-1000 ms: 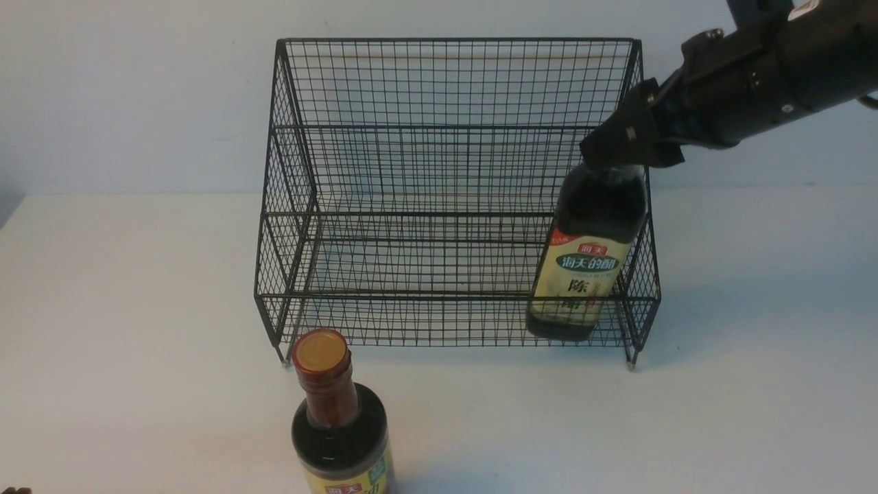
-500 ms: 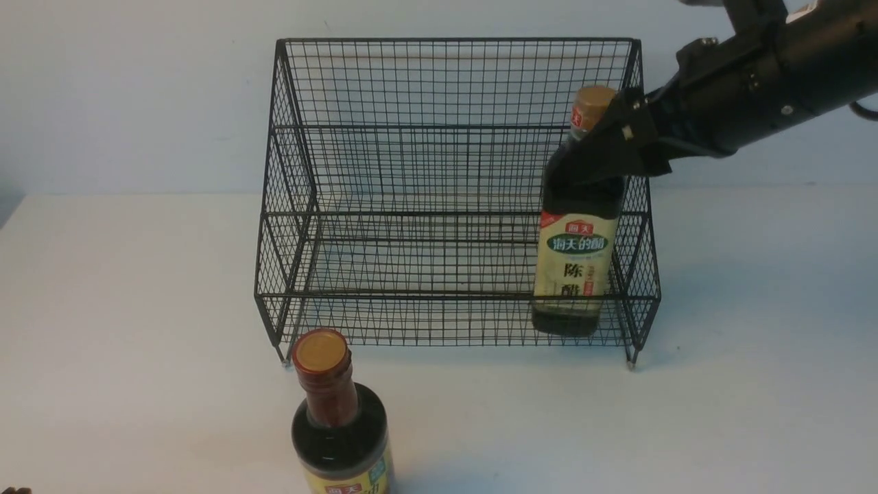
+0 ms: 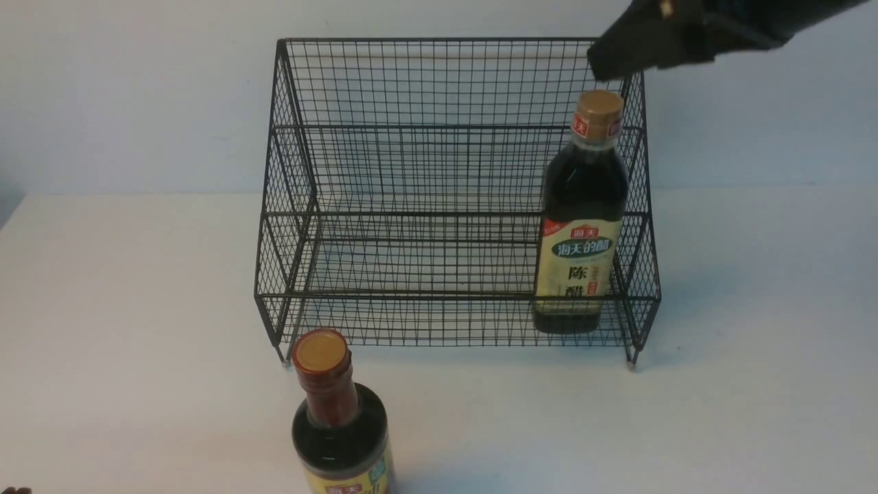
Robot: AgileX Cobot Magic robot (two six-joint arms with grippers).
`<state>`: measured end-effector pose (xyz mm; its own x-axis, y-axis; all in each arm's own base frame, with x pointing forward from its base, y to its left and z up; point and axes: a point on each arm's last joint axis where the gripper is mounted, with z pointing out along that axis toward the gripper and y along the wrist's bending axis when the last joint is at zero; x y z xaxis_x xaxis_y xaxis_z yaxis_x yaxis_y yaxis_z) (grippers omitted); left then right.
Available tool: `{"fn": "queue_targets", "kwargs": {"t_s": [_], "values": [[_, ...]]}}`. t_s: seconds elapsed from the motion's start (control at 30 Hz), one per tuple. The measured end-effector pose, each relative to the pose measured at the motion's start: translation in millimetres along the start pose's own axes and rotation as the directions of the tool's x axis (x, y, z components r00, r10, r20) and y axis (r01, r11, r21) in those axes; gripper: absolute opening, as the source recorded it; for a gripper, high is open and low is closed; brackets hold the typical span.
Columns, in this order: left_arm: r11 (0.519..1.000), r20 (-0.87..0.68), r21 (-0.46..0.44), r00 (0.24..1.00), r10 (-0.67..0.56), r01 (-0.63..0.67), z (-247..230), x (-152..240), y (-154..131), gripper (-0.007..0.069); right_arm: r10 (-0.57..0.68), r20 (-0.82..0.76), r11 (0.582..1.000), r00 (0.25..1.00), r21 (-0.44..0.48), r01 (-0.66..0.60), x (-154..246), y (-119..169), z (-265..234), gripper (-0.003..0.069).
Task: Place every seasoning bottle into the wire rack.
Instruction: Use the right arm to put the condiment bottle back on the shelf, then use the left arm to grab the condiment bottle closest to it
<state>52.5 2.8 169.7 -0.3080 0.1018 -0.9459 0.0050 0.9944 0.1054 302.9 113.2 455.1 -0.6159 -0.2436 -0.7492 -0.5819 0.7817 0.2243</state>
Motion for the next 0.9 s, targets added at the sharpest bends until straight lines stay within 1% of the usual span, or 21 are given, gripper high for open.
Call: {"fn": "queue_targets", "kwargs": {"t_s": [0.03,0.07,0.13,0.17,0.23,0.27,0.3,0.33,0.37,0.4,0.43,0.47,0.5,0.53,0.57,0.63,0.67,0.7,0.77,0.83,0.9], "values": [[1.000,0.000,0.001,1.000,-0.003,0.003,0.0,0.0,-0.1,-0.0005,0.000,0.000,1.000,1.000,-0.001,0.000,0.0,0.1,0.0,0.0543],[1.000,0.000,0.003,1.000,-0.009,0.009,0.0,0.0,-0.3,-0.0005,0.013,0.016,1.000,1.000,0.019,-0.013,-1.7,2.2,-8.1,0.0536],[0.997,-0.001,0.024,0.997,-0.078,0.078,0.0,-0.1,-2.2,-0.0005,0.012,0.063,0.997,0.998,0.076,-0.016,-1.7,10.6,-35.8,0.0490],[0.991,-0.002,0.038,0.992,-0.130,0.130,-0.2,-0.5,-3.4,-0.0005,0.009,0.085,0.994,0.996,0.107,-0.018,0.3,15.4,-51.2,0.0456],[0.963,-0.011,0.074,0.966,-0.260,0.260,-0.4,-1.0,-6.8,-0.0005,-0.001,0.132,0.987,0.991,0.157,-0.020,5.5,25.1,-79.7,0.0377],[0.955,-0.014,0.082,0.959,-0.284,0.284,-0.4,-1.2,-7.5,-0.0005,-0.002,0.143,0.986,0.990,0.165,-0.022,7.0,27.3,-85.4,0.0377],[0.912,-0.028,0.113,0.919,-0.393,0.393,-0.7,-1.9,-10.4,-0.0005,-0.010,0.186,0.981,0.983,0.191,-0.026,14.8,36.9,-108.7,0.0299],[0.897,-0.033,0.122,0.905,-0.424,0.425,-0.8,-2.2,-11.3,-0.0005,-0.010,0.191,0.980,0.982,0.197,-0.028,18.0,38.8,-113.2,0.0281],[0.831,-0.055,0.155,0.844,-0.533,0.535,-1.3,-3.5,-14.6,-0.0005,-0.018,0.218,0.977,0.976,0.211,-0.029,29.3,47.3,-131.1,0.0215],[0.751,-0.084,0.186,0.771,-0.631,0.634,-1.9,-5.0,-17.9,-0.0005,-0.022,0.236,0.976,0.971,0.216,-0.031,41.0,54.4,-144.3,0.0151],[0.736,-0.088,0.190,0.758,-0.646,0.649,-2.0,-5.2,-18.3,-0.0005,-0.024,0.241,0.976,0.970,0.217,-0.030,45.2,56.7,-148.2,0.0142],[0.639,-0.122,0.219,0.670,-0.732,0.737,-2.9,-7.5,-21.6,-0.0005,-0.030,0.259,0.976,0.966,0.217,-0.028,62.9,65.5,-162.3,0.0083],[0.628,-0.126,0.223,0.661,-0.740,0.746,-3.0,-7.8,-22.0,-0.0005,-0.030,0.259,0.976,0.966,0.217,-0.028,62.1,65.0,-161.5,0.0067],[0.570,-0.143,0.238,0.609,-0.780,0.786,-3.6,-9.5,-23.4,-0.0005,-0.020,0.246,0.978,0.969,0.208,-0.033,82.2,69.5,-165.0,0.0029],[0.516,-0.153,0.251,0.560,-0.814,0.819,-4.0,-11.4,-24.2,-0.0005,-0.012,0.238,0.979,0.971,0.198,-0.037,96.1,72.3,-166.1,0.0010],[0.429,-0.148,0.275,0.479,-0.865,0.860,-4.6,-15.9,-23.6,-0.0005,0.013,0.201,0.982,0.980,0.182,-0.050,125.1,74.2,-160.9,-0.0007],[0.405,-0.136,0.284,0.455,-0.880,0.869,-4.6,-17.7,-22.5,-0.0005,0.023,0.184,0.982,0.983,0.180,-0.056,136.4,73.7,-157.3,-0.0010],[0.392,-0.124,0.293,0.441,-0.889,0.872,-4.7,-19.3,-21.5,-0.0005,0.030,0.178,0.982,0.983,0.181,-0.063,153.2,73.6,-154.0,-0.0013],[0.407,-0.113,0.304,0.456,-0.883,0.861,-5.4,-21.2,-21.4,-0.0005,0.037,0.176,0.981,0.984,0.182,-0.069,165.2,72.7,-149.9,-0.0014],[0.513,-0.111,0.362,0.583,-0.805,0.778,-14.8,-35.9,-25.3,-0.0005,0.034,0.188,0.977,0.982,0.203,-0.073,190.9,69.3,-141.9,-0.0014],[0.615,-0.078,0.452,0.716,-0.694,0.646,-32.4,-61.8,-29.5,-0.0005,0.023,0.215,0.973,0.976,0.218,-0.071,208.6,68.0,-138.7,-0.0014]]}}
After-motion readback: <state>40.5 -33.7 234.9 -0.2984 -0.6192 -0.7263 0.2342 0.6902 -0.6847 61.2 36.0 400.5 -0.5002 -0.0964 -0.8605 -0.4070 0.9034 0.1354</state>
